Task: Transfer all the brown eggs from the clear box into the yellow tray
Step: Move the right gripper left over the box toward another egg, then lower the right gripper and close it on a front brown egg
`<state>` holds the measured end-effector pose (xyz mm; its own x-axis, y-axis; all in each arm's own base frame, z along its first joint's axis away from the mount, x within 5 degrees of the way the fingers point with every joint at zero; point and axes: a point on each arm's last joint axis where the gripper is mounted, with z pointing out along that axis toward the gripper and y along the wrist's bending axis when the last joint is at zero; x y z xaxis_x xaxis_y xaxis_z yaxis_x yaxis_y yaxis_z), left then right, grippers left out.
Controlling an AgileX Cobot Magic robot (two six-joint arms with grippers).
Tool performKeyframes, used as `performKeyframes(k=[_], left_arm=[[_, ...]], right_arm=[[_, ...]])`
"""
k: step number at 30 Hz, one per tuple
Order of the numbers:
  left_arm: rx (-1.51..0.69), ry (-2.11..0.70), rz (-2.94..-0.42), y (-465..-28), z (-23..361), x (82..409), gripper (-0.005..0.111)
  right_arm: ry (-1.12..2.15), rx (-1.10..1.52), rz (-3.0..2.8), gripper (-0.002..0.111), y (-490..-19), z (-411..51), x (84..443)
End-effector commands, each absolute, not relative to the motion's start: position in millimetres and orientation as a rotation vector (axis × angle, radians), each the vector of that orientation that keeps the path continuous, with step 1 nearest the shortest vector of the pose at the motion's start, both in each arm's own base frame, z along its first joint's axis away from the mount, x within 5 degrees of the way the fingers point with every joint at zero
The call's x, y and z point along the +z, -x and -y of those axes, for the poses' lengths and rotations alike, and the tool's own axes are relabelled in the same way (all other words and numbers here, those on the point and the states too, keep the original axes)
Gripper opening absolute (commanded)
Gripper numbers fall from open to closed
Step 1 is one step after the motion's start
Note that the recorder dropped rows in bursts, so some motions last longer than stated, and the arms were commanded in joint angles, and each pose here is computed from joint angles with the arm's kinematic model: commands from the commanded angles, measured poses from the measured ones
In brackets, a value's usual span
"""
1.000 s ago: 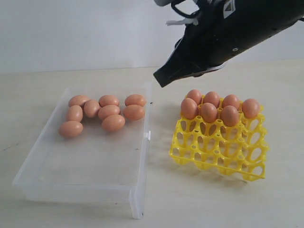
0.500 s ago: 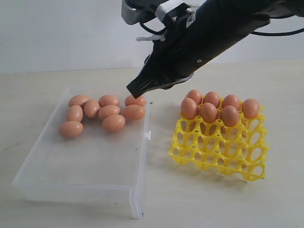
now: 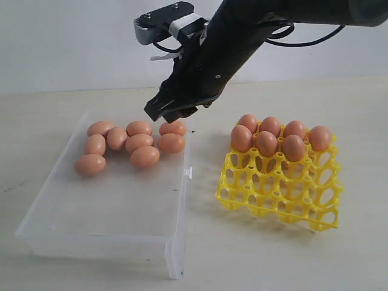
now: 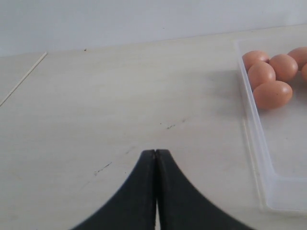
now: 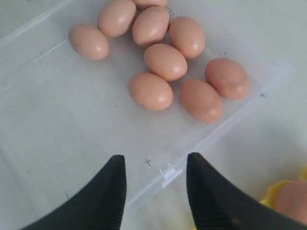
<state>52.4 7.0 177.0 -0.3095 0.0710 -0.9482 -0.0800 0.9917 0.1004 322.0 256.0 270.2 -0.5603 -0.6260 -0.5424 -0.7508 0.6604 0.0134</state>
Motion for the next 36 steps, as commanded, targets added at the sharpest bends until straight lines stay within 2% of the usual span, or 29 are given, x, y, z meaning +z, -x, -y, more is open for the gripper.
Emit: performKeyframes(k=[1,18,28,36], left_arm=[[0.138,0.007,-1.863,-52.3,-6.4,179.2,0.000],[0.138,0.007,-1.863,-52.3,-6.4,179.2,0.000],[0.138,0.007,-1.863,-52.3,-6.4,179.2,0.000],[0.138,0.007,-1.863,-52.3,-6.4,179.2,0.000]], right_arm=[[1.088,0.354,-2.361,0.046,-325.4,-273.8,265.8],[1.172,0.350,-2.571,0.047,-360.1,-323.5,203.1],[1.124,0.384,-2.545,0.059,-370.2,-333.2,192.8],[1.077,0.399,-2.489,0.058,-376.5,-337.5,190.0]])
